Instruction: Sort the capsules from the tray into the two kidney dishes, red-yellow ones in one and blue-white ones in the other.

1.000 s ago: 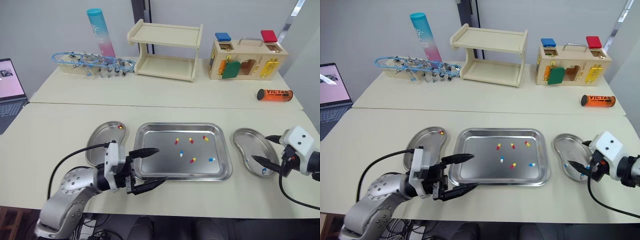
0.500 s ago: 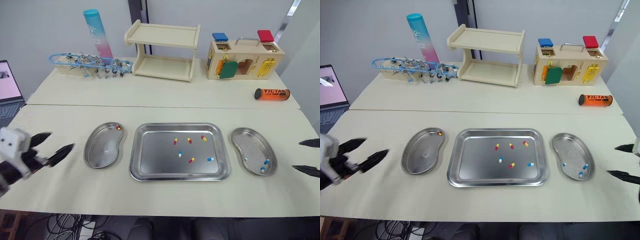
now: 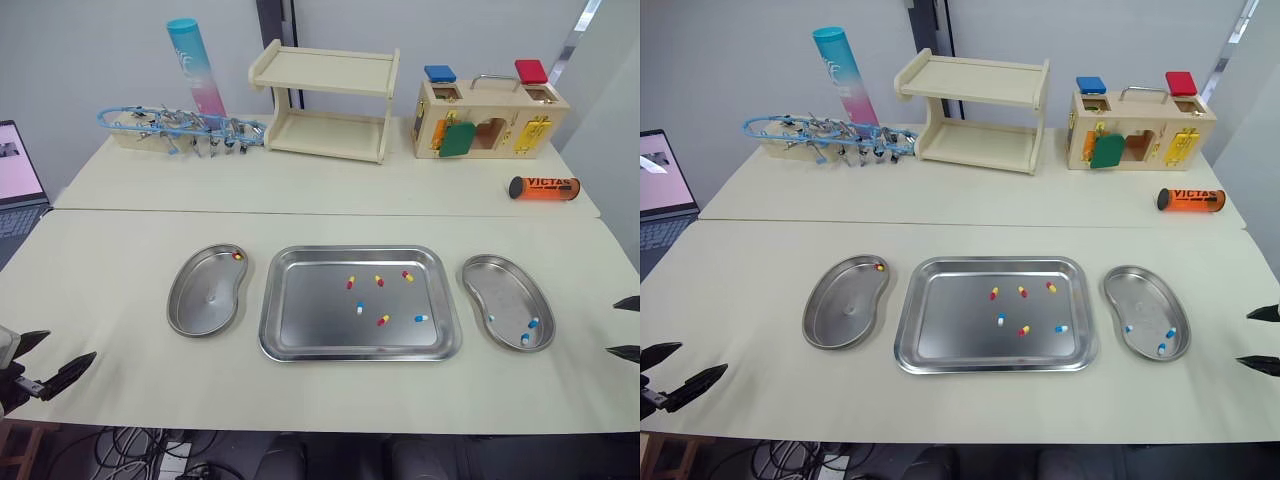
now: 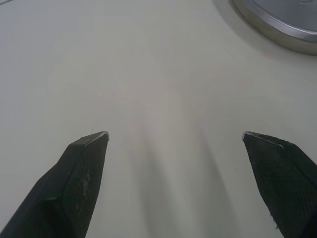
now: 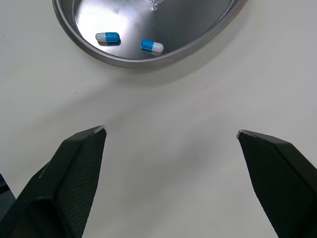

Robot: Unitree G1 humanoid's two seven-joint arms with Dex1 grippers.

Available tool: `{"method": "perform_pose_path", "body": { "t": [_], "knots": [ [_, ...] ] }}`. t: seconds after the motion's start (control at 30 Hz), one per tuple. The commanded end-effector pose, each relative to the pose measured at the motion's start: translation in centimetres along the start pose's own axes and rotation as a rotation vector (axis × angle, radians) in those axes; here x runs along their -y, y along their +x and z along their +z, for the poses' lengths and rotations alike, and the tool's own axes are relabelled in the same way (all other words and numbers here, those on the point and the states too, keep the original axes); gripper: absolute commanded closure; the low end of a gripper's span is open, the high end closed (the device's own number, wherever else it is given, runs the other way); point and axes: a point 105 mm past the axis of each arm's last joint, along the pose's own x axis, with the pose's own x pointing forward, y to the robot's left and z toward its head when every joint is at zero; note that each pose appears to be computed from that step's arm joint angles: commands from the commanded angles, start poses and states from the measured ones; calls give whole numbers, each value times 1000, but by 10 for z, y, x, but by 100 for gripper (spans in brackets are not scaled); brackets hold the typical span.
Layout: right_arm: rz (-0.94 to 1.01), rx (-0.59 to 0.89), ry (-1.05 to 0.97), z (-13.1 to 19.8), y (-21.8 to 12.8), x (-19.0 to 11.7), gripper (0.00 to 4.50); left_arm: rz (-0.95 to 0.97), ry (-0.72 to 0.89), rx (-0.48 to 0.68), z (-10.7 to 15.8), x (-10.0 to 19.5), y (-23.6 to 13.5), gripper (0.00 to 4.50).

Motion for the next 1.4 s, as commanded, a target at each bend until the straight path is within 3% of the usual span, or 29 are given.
{"method": "perform_pose_path", "body": {
  "t": [0.03, 0.6, 0.93, 1.2, 1.4],
  "knots": [
    [-7, -3, -29, 6, -6, 4, 2, 13, 14, 18, 7, -6, -5, 0],
    [15, -19, -35, 6, -3, 5, 2, -33, 0, 21, 6, 3, -3, 0],
    [-8, 14, -79, 12, 1, 3, 2, -109, -27, 140, 40, 26, 13, 0],
    [-33, 41, -81, 16, -2, 1, 2, -302, -17, 184, 66, 67, 17, 0],
    [-47, 25, -69, 11, -12, -1, 2, -493, 30, 210, 77, 114, 16, 0]
  ]
}}
